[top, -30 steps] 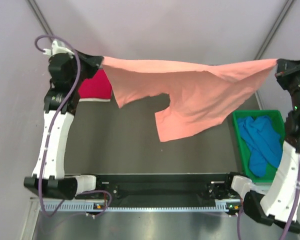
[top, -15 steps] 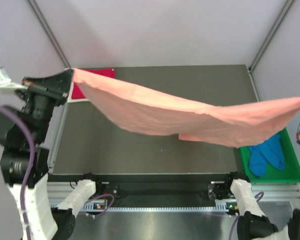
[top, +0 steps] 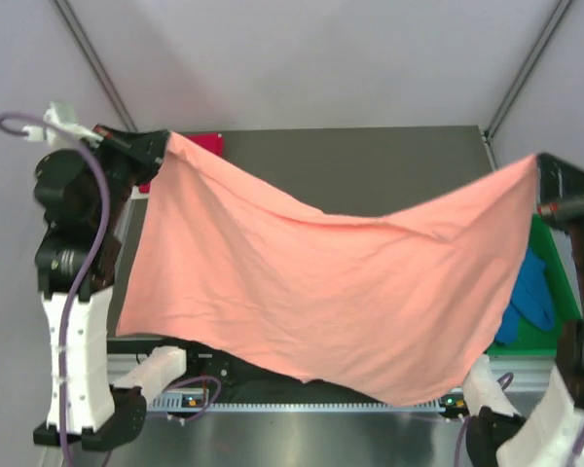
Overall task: Fold and stack the t-shirts
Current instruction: Flatten the tshirt out
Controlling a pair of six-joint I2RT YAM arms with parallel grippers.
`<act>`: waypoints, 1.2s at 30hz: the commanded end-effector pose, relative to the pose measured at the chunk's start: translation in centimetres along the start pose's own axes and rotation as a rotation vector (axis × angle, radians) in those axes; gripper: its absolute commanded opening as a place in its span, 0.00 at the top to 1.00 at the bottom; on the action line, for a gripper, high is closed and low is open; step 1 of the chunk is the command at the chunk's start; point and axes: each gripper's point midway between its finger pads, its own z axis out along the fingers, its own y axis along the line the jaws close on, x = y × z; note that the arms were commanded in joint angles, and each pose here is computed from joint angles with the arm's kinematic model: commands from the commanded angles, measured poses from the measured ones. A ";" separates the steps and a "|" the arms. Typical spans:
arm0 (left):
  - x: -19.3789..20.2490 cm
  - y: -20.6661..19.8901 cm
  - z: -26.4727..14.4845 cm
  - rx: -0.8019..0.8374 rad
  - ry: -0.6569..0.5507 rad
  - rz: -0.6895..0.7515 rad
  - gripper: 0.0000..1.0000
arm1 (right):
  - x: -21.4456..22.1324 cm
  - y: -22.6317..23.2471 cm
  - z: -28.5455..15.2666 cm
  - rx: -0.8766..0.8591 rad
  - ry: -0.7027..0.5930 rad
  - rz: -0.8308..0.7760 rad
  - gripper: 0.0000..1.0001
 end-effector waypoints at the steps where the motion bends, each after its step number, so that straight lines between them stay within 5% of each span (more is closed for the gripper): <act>1: 1.1 1.8 4.6 -0.037 0.021 0.034 1.00 | 4.1 -1.9 7.8 -0.037 0.196 -0.069 1.00; 14: 4.4 5.1 20.5 -0.028 0.036 -0.095 1.00 | 6.9 -8.8 25.5 0.054 0.205 -0.048 1.00; 18: 1.9 1.4 23.3 0.092 0.010 -0.076 1.00 | 2.9 -4.7 28.6 -0.053 0.154 -0.069 1.00; 24: 2.4 0.9 23.7 0.163 0.038 -0.121 1.00 | -0.4 -2.6 25.6 -0.095 0.052 -0.111 1.00; 30: 4.9 6.8 18.7 0.020 -0.023 -0.076 1.00 | 4.0 -8.0 23.7 0.017 0.140 -0.179 1.00; 36: 3.6 6.7 14.0 -0.041 -0.017 0.004 1.00 | 6.1 -10.7 19.9 0.175 0.261 -0.181 1.00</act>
